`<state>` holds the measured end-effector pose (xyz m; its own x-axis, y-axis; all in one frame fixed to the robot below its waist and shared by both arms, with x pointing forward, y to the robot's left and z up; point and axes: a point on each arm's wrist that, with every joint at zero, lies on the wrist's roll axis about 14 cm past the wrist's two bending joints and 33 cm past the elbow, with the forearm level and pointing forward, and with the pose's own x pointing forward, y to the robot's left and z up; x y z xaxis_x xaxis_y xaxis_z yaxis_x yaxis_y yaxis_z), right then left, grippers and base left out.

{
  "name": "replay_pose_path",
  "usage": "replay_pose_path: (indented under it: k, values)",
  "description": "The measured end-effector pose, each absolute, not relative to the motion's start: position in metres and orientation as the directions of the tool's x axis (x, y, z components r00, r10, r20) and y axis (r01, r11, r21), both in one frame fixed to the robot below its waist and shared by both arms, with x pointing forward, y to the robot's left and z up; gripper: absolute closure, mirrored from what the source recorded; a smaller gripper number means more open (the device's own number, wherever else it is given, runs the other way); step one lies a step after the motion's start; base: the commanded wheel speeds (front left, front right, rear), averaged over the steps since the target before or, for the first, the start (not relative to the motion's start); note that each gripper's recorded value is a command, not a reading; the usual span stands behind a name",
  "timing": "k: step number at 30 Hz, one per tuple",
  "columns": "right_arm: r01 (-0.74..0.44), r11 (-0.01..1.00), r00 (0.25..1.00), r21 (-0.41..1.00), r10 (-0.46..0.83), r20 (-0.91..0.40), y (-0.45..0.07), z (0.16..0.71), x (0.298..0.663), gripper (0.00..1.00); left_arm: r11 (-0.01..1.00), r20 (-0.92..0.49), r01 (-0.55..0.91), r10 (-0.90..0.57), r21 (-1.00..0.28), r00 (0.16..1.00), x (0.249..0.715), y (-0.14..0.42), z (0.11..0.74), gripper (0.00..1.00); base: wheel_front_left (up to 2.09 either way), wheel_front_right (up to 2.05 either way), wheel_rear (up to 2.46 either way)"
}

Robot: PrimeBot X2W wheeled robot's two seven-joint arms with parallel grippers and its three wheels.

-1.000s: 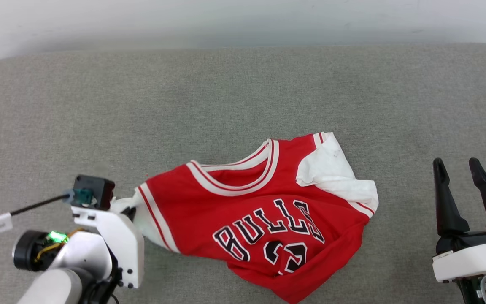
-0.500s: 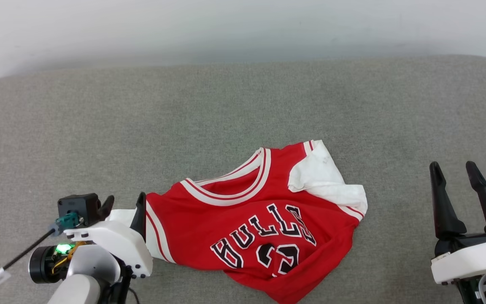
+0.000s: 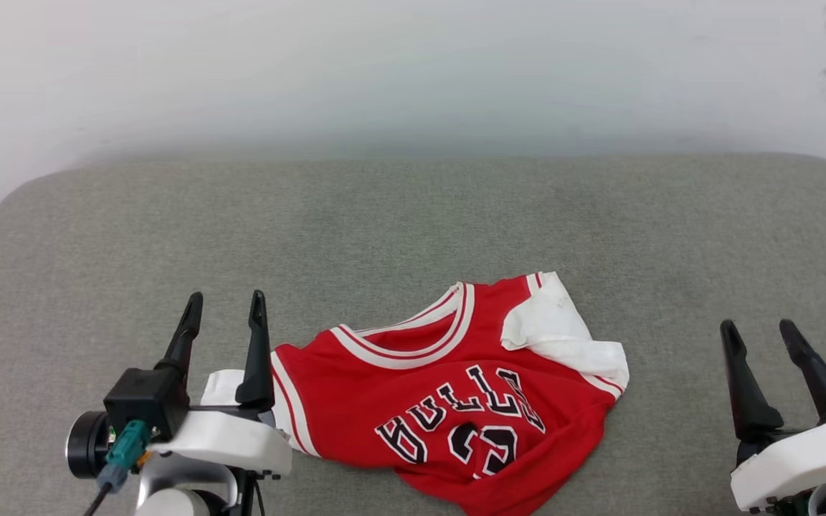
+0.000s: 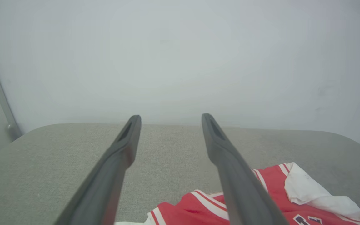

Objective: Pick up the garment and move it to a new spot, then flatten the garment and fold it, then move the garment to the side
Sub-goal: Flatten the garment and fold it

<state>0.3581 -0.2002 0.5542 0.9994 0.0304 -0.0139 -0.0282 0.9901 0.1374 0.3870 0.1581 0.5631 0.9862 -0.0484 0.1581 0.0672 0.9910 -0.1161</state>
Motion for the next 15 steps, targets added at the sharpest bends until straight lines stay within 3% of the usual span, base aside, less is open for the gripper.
replay_pose_path:
  k: [4, 8, 15]
  values:
    - [-0.020, 0.991, 0.996, 0.136, 0.031, -0.080, -0.202, 0.541, 0.359, 0.00, 0.992, 0.197, 0.066, -0.043, -0.111, 0.980, 0.378, 0.158, 0.573, 0.00, 0.00, 0.00, 0.00]
    - [-0.015, 0.990, 0.973, 0.138, 0.046, -0.225, -0.207, 0.511, 0.358, 0.00, 0.993, 0.196, 0.061, -0.041, -0.098, 0.980, 0.372, 0.158, 0.576, 0.00, 0.00, 0.00, 0.00]
    - [-0.078, 0.988, 0.853, 0.130, 0.133, -0.505, -0.208, 0.460, 0.372, 0.00, 0.993, 0.195, 0.062, -0.042, -0.097, 0.980, 0.374, 0.157, 0.577, 0.00, 0.00, 0.00, 0.00]
